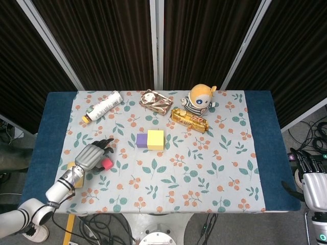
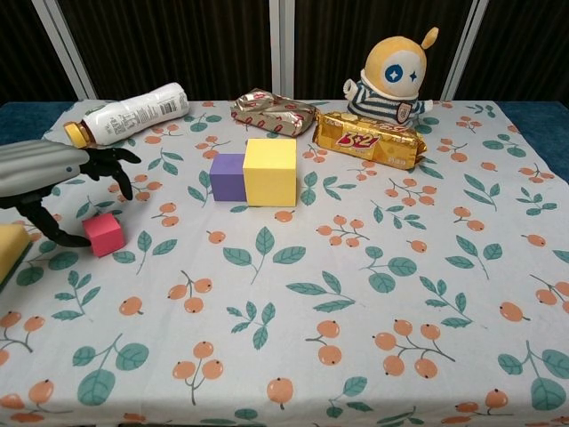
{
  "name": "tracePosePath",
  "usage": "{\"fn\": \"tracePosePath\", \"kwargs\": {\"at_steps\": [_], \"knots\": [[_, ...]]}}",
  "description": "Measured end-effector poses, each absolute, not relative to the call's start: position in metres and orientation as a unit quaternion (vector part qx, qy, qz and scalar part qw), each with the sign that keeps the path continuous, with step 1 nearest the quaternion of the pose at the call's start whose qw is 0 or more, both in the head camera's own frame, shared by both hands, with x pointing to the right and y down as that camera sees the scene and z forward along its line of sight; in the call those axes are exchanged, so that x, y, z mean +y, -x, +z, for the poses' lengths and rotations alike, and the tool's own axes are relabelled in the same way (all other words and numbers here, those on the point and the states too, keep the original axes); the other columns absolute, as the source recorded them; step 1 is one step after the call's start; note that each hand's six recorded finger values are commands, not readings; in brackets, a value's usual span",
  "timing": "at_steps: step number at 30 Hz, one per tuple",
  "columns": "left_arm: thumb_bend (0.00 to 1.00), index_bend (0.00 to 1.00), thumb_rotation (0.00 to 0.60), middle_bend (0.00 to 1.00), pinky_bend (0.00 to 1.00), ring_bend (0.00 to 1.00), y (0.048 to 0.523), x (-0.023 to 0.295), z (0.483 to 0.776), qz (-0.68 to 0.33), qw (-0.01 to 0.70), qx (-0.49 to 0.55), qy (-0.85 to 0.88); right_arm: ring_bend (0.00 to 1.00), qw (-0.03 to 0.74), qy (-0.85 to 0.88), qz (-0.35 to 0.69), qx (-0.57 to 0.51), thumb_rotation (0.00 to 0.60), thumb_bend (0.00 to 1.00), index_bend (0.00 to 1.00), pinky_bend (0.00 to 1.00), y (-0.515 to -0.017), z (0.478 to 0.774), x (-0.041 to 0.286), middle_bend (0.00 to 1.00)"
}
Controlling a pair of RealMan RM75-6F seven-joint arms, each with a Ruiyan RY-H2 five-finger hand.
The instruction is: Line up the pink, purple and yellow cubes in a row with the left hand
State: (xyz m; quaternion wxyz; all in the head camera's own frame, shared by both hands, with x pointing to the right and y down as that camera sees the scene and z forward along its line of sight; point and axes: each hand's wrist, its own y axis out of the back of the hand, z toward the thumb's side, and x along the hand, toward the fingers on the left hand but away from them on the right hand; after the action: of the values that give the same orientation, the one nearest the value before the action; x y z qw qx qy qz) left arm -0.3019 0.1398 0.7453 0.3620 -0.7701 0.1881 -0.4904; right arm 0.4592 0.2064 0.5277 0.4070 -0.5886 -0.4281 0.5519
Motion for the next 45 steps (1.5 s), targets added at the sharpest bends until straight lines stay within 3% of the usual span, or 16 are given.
{"fn": "tracePosePath", "kwargs": {"at_steps": [21,45], "knots": [[0.25,0.45,0.6,0.17,0.26,0.15,0.302,0.146,0.742,-0.526,0.267,0.214,0.779,0.11,0.405,0.59,0.551,-0.429,0.6,0.09,0.01,0.23,-0.462,0.528,0.207,0.16],[0.34,0.56,0.6,0.23,0.26,0.15,0.302,0.151,0.747,-0.53,0.236,0.254,0.774,0.11,0.403,0.591,0.55,-0.431,0.6,0.09,0.01,0.23,-0.465,0.528,0.207,0.16]]}}
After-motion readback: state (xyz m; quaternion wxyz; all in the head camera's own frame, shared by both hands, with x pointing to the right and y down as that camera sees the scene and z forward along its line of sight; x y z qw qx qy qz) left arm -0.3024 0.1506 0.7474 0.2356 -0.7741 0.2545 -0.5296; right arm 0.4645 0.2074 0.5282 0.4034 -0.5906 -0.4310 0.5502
